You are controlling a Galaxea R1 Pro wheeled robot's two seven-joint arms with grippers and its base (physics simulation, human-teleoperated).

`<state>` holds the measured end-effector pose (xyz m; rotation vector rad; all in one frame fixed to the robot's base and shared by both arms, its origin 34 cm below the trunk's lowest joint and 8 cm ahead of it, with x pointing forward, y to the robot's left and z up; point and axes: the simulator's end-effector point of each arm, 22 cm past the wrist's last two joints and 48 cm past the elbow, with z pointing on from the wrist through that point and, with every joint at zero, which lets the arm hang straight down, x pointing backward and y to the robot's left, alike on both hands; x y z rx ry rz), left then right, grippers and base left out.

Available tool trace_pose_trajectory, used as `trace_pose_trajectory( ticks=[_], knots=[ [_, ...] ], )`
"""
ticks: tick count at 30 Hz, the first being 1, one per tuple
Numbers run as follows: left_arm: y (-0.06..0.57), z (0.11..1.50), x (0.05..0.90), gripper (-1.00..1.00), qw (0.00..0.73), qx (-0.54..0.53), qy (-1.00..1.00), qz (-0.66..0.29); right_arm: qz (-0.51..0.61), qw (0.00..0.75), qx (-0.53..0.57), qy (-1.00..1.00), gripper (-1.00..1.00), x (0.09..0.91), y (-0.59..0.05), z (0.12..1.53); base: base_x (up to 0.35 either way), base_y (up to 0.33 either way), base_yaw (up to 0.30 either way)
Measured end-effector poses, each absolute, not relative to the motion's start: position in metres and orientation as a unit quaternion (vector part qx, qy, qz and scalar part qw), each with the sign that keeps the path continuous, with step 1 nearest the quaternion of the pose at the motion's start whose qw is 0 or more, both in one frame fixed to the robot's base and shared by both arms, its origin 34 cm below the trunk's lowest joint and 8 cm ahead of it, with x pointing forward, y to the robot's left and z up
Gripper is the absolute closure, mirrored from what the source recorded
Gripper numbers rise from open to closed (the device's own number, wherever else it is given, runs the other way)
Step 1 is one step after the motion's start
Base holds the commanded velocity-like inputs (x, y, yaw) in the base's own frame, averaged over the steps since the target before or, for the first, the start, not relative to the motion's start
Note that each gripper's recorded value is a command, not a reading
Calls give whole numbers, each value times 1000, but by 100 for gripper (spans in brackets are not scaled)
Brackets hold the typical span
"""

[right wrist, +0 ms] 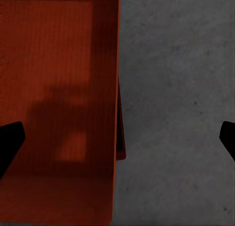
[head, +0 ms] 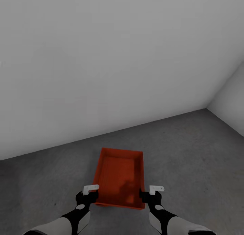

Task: Move the two storage containers from the living room to the garage. In the garage, place one container on the floor and stack the other container on top of it (either order is fine).

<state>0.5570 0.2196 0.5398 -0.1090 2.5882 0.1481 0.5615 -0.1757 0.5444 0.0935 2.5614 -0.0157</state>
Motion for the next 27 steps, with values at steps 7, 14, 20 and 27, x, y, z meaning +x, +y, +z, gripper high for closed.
trace_pose_trajectory(
  ticks=[7,14,20,27],
  knots=[
    [220,549,556,-100,270,-40,960,55,-6,285,35,958,-100,560,-176,553,0,0,0],
    [220,558,554,-100,270,-40,961,55,-6,285,35,958,-100,559,-176,562,0,0,0],
    [219,565,553,-100,270,-40,961,55,-6,285,35,958,-100,557,-176,569,0,0,0],
    [220,573,551,-100,270,-40,961,55,-6,285,35,958,-100,556,-176,577,0,0,0]
  ],
)
